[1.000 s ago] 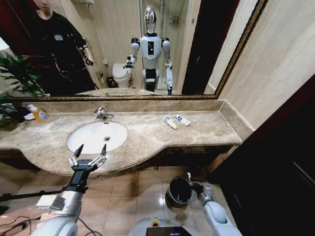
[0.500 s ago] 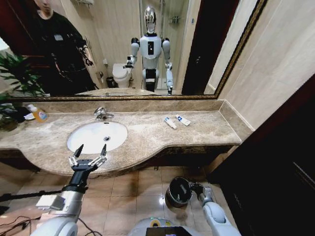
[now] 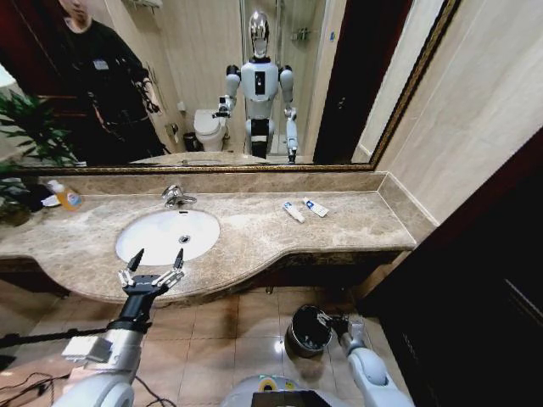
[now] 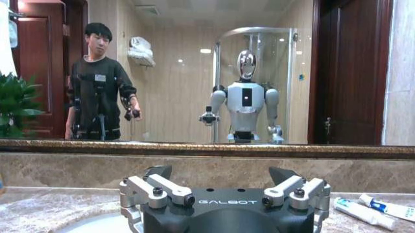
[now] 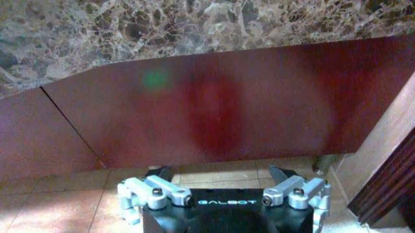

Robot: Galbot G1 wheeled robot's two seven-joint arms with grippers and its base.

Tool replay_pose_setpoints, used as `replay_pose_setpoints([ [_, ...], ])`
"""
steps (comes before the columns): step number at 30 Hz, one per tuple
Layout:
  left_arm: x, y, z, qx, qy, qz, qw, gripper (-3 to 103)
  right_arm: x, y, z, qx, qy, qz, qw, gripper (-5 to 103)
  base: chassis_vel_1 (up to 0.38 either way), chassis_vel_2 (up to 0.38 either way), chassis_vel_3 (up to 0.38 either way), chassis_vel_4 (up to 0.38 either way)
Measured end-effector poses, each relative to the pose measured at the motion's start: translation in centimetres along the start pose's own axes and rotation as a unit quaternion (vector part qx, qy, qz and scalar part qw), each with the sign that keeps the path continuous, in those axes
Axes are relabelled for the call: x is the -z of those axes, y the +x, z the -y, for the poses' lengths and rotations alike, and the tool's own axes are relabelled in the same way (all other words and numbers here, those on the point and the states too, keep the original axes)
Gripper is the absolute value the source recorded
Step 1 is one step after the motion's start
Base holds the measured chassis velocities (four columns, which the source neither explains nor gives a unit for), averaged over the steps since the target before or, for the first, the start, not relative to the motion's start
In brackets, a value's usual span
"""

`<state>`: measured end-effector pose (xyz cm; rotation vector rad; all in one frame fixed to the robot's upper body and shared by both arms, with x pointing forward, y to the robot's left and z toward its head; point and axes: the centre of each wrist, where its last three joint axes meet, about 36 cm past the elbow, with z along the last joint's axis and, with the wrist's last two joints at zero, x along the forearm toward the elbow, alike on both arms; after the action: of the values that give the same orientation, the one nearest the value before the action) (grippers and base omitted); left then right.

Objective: Pick up the trash from the sink and place it in the trash bin.

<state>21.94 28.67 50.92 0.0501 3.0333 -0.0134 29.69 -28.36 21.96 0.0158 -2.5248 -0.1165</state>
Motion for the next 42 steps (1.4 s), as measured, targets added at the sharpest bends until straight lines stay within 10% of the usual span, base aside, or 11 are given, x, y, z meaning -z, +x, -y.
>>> replay_pose_setpoints([
  [22, 0.0, 0.0, 0.0, 0.000, 0.000, 0.000, 1.0000, 100, 13.1, 11.5, -4.1, 0.070, -0.030, 0.194, 0.978, 100, 0.000, 0.000, 0.000, 0.000],
  [42, 0.0, 0.0, 0.0, 0.000, 0.000, 0.000, 1.0000, 100, 26.4, 1.6, -2.6, 0.184, 0.055, 0.221, 0.956, 100, 0.000, 0.000, 0.000, 0.000],
])
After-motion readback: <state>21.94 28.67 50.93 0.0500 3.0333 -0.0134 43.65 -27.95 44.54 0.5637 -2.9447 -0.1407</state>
